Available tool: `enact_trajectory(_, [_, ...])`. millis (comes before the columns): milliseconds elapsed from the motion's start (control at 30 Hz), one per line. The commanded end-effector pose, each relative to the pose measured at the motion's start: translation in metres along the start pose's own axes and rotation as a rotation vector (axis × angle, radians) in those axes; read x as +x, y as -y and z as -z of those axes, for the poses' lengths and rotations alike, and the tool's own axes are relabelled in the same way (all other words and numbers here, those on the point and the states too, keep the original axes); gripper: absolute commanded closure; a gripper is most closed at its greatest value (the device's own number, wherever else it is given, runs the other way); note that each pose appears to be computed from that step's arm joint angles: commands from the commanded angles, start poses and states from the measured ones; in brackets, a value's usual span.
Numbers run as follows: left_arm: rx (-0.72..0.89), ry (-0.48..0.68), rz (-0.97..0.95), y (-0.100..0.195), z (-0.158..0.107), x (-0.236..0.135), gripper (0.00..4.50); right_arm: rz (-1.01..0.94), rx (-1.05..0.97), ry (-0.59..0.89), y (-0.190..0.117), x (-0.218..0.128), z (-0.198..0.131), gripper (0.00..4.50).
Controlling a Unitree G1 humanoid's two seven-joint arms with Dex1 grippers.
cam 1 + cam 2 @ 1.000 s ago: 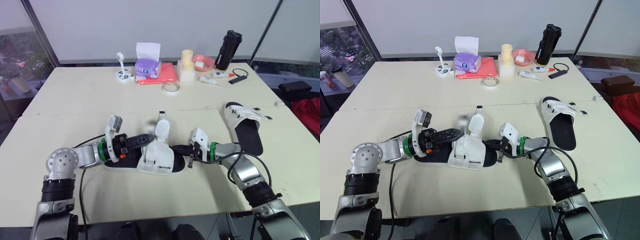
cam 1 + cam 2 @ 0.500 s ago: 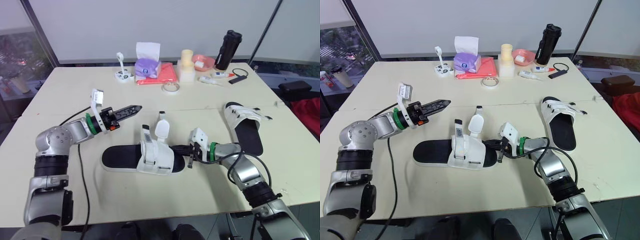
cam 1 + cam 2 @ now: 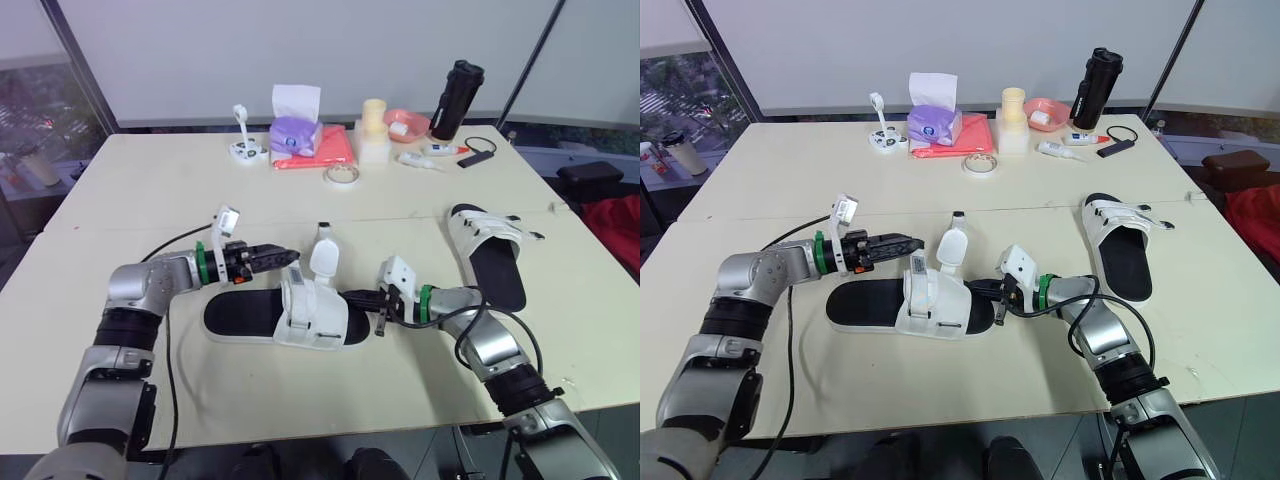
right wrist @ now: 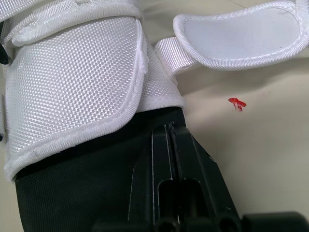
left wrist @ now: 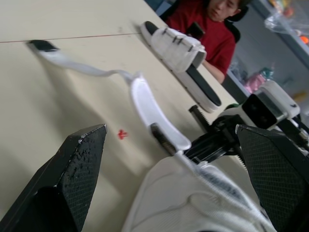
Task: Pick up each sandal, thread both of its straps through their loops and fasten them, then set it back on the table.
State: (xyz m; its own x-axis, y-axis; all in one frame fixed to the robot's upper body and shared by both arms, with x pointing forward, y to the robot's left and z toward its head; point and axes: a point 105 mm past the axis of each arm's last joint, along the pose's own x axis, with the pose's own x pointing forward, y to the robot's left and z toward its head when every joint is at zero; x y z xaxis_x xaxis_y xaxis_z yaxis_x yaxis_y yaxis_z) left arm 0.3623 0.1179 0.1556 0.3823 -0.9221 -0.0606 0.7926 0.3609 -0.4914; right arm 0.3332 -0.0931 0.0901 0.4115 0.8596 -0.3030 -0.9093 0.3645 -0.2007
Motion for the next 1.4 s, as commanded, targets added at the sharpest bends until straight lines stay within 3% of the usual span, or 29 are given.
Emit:
enact_trajectory(33, [0.050,0.017,0.042,0.011,-0.013,0.009,1.42,0.042,0.088,-0.185,-0.003,-0.006,0.052,4.50])
enact_trajectory(133, [0.052,0.027,0.085,0.019,-0.019,0.011,2.97,0.045,0.089,-0.183,-0.003,-0.006,0.052,4.50])
enact_trajectory(233, [0.068,0.107,0.185,0.039,-0.038,0.007,4.46,0.035,0.091,-0.187,-0.007,-0.007,0.054,4.50])
enact_trajectory(433, [0.078,0.159,0.367,0.084,-0.059,-0.002,4.46,0.031,0.099,-0.186,-0.010,-0.006,0.056,4.50])
enact_trajectory(600, [0.088,0.169,0.336,0.084,-0.060,0.004,4.46,0.030,0.102,-0.185,-0.010,-0.004,0.056,4.50])
enact_trajectory(1100, [-0.010,0.126,0.068,-0.006,-0.033,0.001,4.46,0.037,0.103,-0.182,-0.011,-0.003,0.056,4.50])
enact_trajectory(1267, [-0.009,0.048,0.034,-0.023,-0.012,0.014,4.46,0.041,0.103,-0.179,-0.012,-0.002,0.056,4.50])
enact_trajectory(1400, [0.003,0.053,0.065,-0.021,-0.016,0.024,4.46,0.045,0.106,-0.178,-0.013,-0.002,0.056,4.50])
